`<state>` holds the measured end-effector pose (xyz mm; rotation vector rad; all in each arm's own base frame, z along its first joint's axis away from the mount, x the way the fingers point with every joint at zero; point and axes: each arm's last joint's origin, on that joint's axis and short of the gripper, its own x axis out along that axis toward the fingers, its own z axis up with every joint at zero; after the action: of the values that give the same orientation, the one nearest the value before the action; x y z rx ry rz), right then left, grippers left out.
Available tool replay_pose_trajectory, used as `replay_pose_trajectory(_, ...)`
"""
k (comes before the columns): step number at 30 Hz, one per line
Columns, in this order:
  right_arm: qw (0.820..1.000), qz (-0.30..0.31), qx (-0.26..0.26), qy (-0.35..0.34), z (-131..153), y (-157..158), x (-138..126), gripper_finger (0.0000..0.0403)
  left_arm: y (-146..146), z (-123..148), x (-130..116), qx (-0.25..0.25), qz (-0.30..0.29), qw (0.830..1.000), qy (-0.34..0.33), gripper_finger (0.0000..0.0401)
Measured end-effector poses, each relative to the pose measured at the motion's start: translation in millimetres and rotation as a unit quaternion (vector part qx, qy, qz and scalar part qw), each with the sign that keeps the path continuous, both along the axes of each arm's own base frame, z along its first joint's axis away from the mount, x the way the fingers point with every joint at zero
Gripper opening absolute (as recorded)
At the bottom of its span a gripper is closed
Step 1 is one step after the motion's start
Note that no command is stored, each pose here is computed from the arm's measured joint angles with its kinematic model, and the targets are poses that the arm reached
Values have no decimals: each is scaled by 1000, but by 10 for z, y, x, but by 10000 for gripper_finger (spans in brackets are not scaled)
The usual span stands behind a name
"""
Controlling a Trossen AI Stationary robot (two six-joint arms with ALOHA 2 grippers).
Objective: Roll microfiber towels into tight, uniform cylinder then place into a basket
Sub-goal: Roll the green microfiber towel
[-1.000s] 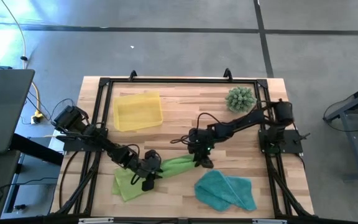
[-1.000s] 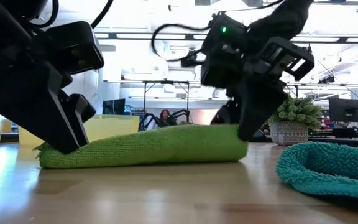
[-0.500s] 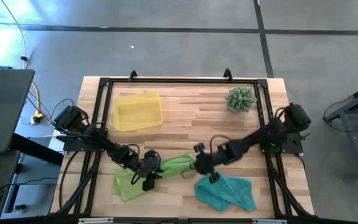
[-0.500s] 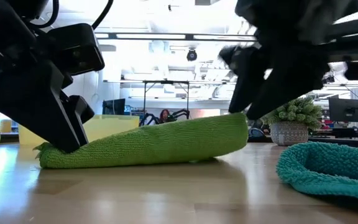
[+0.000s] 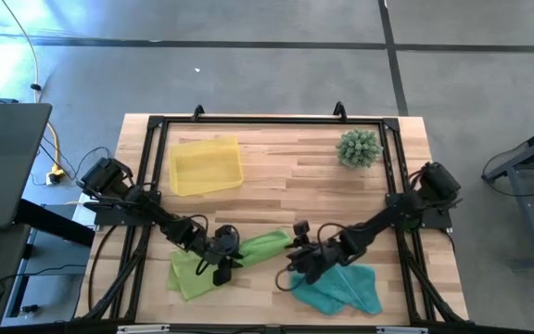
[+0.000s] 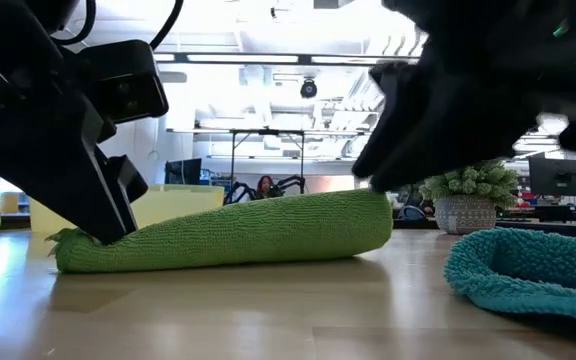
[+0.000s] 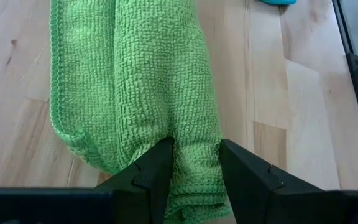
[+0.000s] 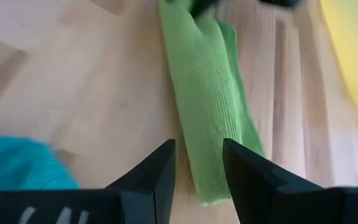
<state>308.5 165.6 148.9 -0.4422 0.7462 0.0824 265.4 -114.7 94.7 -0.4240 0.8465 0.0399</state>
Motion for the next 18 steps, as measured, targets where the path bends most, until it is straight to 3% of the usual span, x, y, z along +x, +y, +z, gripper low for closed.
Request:
replay_pose_trajectory(9,1000,6,-12,25,-175,-122,104,126,12,0,6,-2,3,1000,0,129)
replay_pose_trajectory(13,999,-8,11,29,-184,-244,169,137,12,1,6,-2,3,1000,0,129)
replay_pose_trajectory(18,997,-12,64,39,-184,-382,242,179,13,1,7,-7,8,1000,1,129)
